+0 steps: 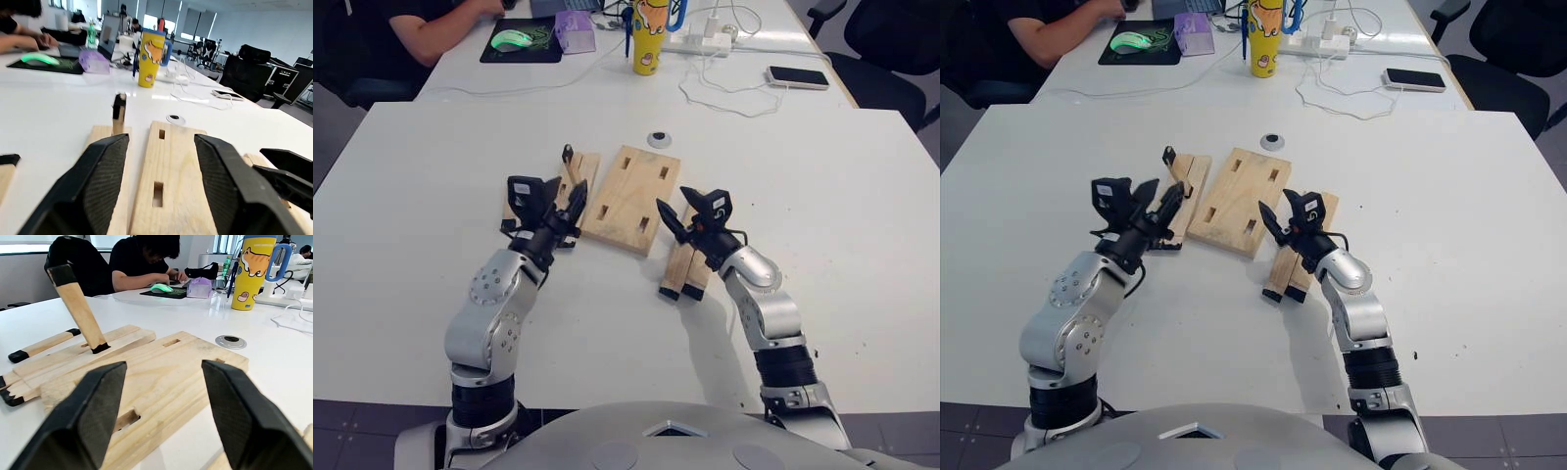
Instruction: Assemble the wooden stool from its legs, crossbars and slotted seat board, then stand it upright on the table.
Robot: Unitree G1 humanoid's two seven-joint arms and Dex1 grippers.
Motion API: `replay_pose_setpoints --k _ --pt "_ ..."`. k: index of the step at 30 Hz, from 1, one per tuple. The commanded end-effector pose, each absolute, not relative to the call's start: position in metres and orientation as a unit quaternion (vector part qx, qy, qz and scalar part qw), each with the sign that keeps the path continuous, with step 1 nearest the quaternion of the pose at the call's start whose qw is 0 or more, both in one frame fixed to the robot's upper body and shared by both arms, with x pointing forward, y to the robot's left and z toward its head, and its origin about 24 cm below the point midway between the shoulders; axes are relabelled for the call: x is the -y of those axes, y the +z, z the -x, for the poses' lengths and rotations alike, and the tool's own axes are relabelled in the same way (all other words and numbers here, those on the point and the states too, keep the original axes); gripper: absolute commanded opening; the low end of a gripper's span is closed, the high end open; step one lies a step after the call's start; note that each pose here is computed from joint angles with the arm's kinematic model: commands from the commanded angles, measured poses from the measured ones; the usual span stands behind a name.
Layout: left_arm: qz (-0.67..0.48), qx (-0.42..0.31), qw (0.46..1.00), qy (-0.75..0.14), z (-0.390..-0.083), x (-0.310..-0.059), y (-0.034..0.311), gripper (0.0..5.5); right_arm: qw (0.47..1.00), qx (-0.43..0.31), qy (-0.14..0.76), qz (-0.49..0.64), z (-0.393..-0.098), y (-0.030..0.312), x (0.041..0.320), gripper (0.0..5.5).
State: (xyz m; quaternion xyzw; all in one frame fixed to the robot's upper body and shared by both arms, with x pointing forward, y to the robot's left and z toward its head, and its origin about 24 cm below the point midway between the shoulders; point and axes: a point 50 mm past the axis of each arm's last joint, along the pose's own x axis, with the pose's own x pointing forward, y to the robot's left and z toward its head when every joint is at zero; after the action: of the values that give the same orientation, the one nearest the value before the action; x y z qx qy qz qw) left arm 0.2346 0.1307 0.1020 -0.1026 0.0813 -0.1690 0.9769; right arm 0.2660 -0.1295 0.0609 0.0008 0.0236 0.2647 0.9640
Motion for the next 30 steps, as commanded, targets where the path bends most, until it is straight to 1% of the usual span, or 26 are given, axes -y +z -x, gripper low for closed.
replay_pose_setpoints --k 1,3,9,14,21,27,30 --pt "0.123 -0.151 0.968 -0.156 -0.236 -0.128 0.081 2.6 0.963 -0.024 0.27 0.002 -0.267 0.063 0.129 2.86" --pt "0.141 -0.173 0.964 -0.145 -0.233 -0.13 0.071 2.6 0.961 -0.026 0.274 0.005 -0.268 0.063 0.13 2.86" --pt "0.167 -0.177 0.964 -0.107 -0.227 -0.143 0.061 2.6 0.96 -0.038 0.277 0.008 -0.264 0.059 0.132 2.86" --pt "0.16 -0.192 0.965 -0.08 -0.226 -0.154 0.056 2.6 0.96 -0.04 0.278 0.006 -0.263 0.059 0.131 2.86" --pt "0.164 -0.246 0.952 -0.082 -0.221 -0.154 0.043 2.6 0.959 -0.039 0.279 0.006 -0.264 0.061 0.131 2.86" --pt "0.162 -0.255 0.949 -0.09 -0.217 -0.152 0.045 2.6 0.96 -0.043 0.278 0.007 -0.262 0.059 0.132 2.86" --pt "0.153 -0.269 0.947 -0.081 -0.217 -0.155 0.041 2.6 0.959 -0.043 0.279 0.005 -0.262 0.059 0.131 2.86"
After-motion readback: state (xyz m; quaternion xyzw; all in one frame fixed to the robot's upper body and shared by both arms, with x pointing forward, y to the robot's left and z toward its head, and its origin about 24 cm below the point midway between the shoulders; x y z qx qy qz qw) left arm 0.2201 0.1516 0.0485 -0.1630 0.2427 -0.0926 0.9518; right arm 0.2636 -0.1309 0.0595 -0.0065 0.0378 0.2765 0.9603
